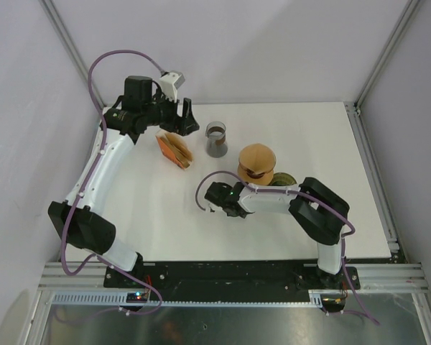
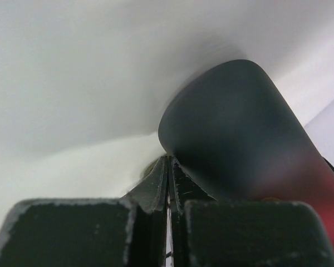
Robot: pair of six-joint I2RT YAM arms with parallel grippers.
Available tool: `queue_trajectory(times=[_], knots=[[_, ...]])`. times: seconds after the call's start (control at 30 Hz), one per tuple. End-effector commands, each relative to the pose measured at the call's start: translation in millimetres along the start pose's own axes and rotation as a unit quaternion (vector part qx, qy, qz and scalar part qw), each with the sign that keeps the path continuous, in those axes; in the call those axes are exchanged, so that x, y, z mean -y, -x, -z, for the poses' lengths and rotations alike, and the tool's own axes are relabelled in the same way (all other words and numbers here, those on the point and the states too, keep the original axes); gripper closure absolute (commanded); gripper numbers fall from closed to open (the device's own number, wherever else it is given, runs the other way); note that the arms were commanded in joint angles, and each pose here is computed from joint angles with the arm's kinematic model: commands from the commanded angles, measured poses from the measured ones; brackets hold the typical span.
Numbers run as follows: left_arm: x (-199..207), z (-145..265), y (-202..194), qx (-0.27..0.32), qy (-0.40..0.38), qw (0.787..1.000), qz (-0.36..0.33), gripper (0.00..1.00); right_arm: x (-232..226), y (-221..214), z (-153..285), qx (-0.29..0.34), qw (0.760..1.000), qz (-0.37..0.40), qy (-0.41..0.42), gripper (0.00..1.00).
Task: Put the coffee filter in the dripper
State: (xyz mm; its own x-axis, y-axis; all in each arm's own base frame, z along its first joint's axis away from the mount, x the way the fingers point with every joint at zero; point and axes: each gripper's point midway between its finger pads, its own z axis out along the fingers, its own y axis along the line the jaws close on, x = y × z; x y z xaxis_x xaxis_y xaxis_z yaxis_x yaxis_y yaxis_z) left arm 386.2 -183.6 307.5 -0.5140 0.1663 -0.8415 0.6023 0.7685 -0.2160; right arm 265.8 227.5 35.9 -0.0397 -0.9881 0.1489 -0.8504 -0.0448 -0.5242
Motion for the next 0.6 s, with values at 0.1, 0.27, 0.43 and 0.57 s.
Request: queue_trajectory(times=[0.1,0.27,0.43,0.57], knots=[[4.6,15.1,16.8,0.033,-0.005,0.999,-0.021,0.17,31.0,3.2,-13.9,0.009,0.999,-0.018,-0.043,1.00],[3.4,13.7,15.8,0.031,-0.005,0.999,-0.019,0.17,48.8,0.3,-24.4,0.015,0.997,-0.045,-0.059,1.00],[2.9,11.1,15.5,0.029,-0.007,0.999,-0.017,0.17,66.1,-9.5,-38.7,0.006,0.994,-0.079,-0.070,1.00],[1.6,8.3,15.1,0.027,-0.008,0.999,-0.015,0.17,78.3,-12.2,-50.3,0.008,0.991,-0.107,-0.075,1.00]])
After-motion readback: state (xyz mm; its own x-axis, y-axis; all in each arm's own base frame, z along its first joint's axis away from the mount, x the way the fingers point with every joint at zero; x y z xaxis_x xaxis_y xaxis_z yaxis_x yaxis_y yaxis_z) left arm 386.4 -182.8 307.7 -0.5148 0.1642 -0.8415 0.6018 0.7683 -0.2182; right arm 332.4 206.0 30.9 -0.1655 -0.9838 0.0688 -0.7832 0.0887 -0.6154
